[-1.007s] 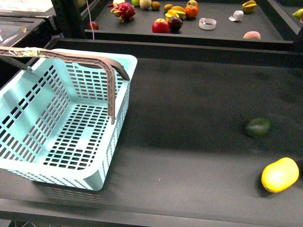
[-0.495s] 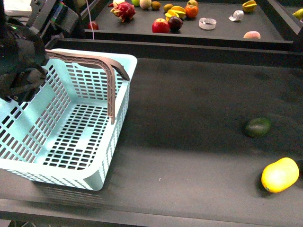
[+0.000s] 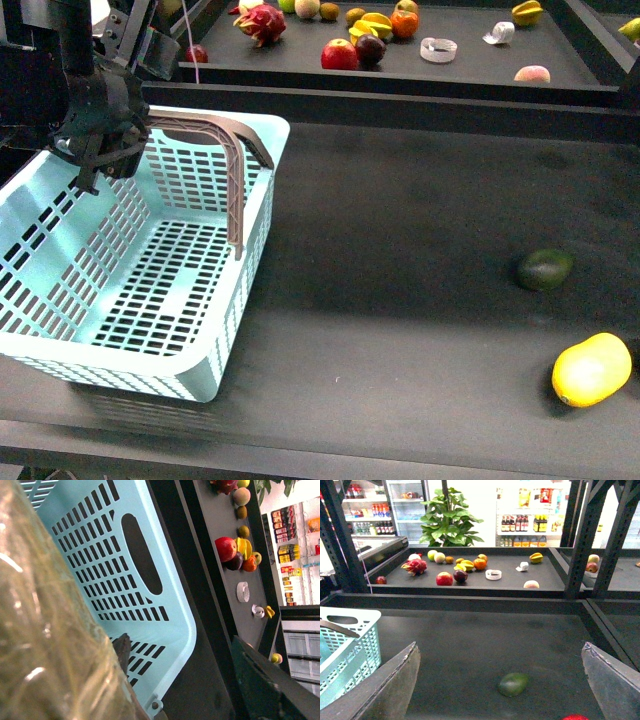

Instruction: Pick mango with right arm and hold basket with left

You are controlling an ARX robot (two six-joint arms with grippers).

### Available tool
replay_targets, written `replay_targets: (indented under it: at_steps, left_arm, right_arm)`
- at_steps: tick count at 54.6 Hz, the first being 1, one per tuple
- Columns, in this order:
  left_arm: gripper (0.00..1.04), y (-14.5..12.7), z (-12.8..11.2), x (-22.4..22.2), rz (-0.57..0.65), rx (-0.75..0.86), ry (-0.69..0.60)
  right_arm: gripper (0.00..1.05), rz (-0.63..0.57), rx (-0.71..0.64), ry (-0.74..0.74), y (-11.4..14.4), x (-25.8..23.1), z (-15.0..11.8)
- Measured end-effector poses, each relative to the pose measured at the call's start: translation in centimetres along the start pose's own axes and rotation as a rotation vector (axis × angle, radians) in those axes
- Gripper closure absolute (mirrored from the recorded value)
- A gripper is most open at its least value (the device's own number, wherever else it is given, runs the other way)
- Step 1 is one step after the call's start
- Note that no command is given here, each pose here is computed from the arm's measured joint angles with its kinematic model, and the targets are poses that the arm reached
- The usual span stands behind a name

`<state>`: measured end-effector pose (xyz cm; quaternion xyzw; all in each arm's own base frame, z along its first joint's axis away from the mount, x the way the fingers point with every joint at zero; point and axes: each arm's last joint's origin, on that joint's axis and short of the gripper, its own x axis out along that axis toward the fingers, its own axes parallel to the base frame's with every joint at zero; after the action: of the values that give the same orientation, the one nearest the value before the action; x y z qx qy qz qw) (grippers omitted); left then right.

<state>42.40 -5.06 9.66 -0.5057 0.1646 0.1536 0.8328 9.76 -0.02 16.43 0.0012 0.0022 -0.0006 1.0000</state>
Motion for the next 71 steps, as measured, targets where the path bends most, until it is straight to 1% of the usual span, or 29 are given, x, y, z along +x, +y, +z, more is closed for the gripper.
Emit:
replay_targets:
  at_steps: [9,10,17,18,20,29,34,42,45,49,55,63,71]
  left_arm:
    - [0.76,0.1,-0.2,0.1,0.015,-0.004,0.013]
    - [0.77,0.1,-0.2,0.1,0.016,-0.004,0.013]
    - [0.98,0.0,-0.6,0.0,0.025,-0.037,0.034]
    - [0.99,0.0,-0.6,-0.1,0.025,-0.034,0.035]
    - [1.0,-0.3,-0.7,-0.2,0.018,0.025,0.046]
    - [1.0,-0.7,-1.3,-1.9,0.009,0.075,0.071]
    - [1.0,-1.7,-1.5,-3.3,-0.024,0.12,0.08]
    - [1.0,-4.4,-1.2,-6.6,-0.173,0.202,0.075]
    - [1.0,-5.2,-1.4,-7.8,-0.241,0.246,0.085]
    - [1.0,-5.6,-1.8,-8.8,-0.299,0.29,0.099]
    - [1.0,-6.2,-3.2,-11.1,-0.409,0.412,0.131]
    - [1.0,-5.7,-5.4,-12.8,-0.468,0.562,0.186]
    - [1.0,-4.8,-7.7,-14.3,-0.563,0.678,0.247]
  right_arm:
    - [0.08,0.0,0.0,0.0,0.0,0.0,0.0]
    - [0.08,0.0,0.0,0.0,0.0,0.0,0.0]
    - [0.08,0.0,0.0,0.0,0.0,0.0,0.0]
    - [0.08,0.0,0.0,0.0,0.0,0.0,0.0]
    - [0.08,0.0,0.0,0.0,0.0,0.0,0.0]
    - [0.08,0.0,0.0,0.0,0.0,0.0,0.0]
    - [0.08,0.0,0.0,0.0,0.0,0.0,0.0]
    - [0.08,0.0,0.0,0.0,0.0,0.0,0.0]
    - [0.08,0.0,0.0,0.0,0.0,0.0,0.0]
    - [0.08,0.0,0.0,0.0,0.0,0.0,0.0]
    - [0.08,0.0,0.0,0.0,0.0,0.0,0.0]
    - [0.08,0.0,0.0,0.0,0.0,0.0,0.0]
    - [0.08,0.0,0.0,0.0,0.0,0.0,0.0]
